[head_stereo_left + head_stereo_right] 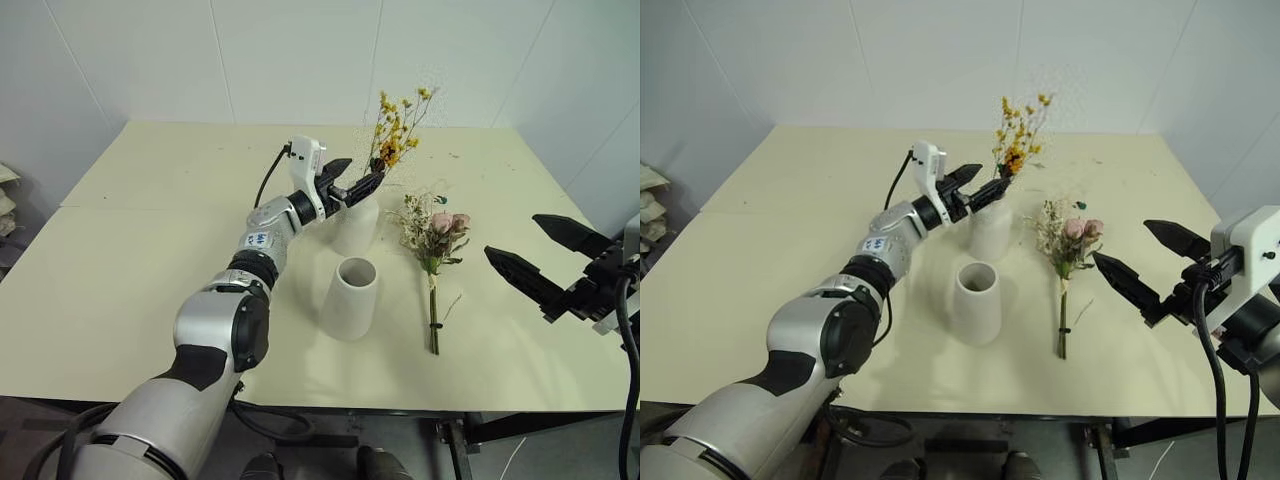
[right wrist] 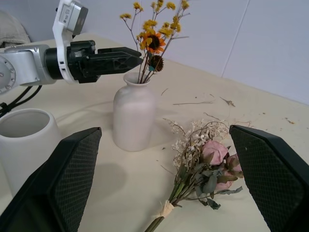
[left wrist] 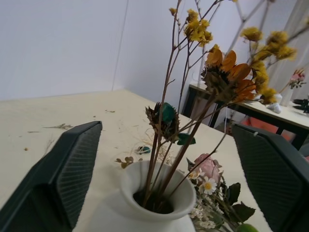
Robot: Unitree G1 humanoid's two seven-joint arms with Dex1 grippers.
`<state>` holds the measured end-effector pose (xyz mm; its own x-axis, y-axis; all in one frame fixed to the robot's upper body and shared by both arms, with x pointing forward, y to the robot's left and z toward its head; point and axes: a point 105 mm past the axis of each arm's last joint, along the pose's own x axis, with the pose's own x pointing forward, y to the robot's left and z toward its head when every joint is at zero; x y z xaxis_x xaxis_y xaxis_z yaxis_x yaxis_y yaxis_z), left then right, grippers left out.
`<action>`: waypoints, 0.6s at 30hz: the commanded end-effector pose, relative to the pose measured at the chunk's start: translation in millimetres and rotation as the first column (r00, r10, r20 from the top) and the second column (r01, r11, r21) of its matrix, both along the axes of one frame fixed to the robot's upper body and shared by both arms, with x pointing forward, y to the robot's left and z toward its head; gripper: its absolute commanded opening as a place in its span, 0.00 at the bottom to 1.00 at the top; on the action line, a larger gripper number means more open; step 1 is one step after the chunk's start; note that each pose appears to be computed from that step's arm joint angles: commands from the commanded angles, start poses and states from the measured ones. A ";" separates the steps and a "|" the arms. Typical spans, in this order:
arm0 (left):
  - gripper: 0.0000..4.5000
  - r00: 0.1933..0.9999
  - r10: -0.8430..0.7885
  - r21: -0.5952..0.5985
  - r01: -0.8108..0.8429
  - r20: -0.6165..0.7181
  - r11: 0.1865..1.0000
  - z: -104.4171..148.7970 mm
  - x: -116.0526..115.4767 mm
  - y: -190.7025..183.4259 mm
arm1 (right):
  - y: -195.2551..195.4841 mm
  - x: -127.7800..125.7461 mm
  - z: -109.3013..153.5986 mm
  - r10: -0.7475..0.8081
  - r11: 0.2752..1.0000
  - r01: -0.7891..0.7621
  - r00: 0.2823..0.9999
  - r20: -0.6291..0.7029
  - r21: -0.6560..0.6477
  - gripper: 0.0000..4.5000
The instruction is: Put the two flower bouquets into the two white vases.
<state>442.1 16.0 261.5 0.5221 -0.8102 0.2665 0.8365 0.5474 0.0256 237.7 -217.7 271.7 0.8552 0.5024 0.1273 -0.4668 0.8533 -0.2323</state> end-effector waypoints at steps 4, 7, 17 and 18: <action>0.99 0.984 -0.004 0.169 -0.026 0.180 0.985 27.4 -2.9 19.3 | 0.3 1.6 -14.3 -0.029 0.997 0.024 0.997 -0.066 -0.077 1.00; 0.99 0.977 0.004 0.175 -0.042 0.211 0.984 35.8 -3.1 31.3 | 0.5 5.2 -24.7 -0.051 0.995 0.042 0.993 -0.108 -0.088 1.00; 0.99 0.936 -0.286 0.210 0.243 0.204 0.947 49.8 -41.8 108.1 | 7.9 33.5 -84.4 -0.180 0.984 0.160 0.900 -0.397 -0.082 1.00; 0.99 0.931 -0.313 0.234 0.266 0.189 0.935 45.7 -46.1 115.1 | 6.0 36.6 -88.0 -0.200 0.980 0.181 0.887 -0.417 -0.085 1.00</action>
<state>406.0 124.2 301.6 0.2675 -0.9504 0.1586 0.9092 0.3035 0.2851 271.2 -209.1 183.3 0.8934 0.3561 -0.2740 -0.3914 0.9163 -0.0854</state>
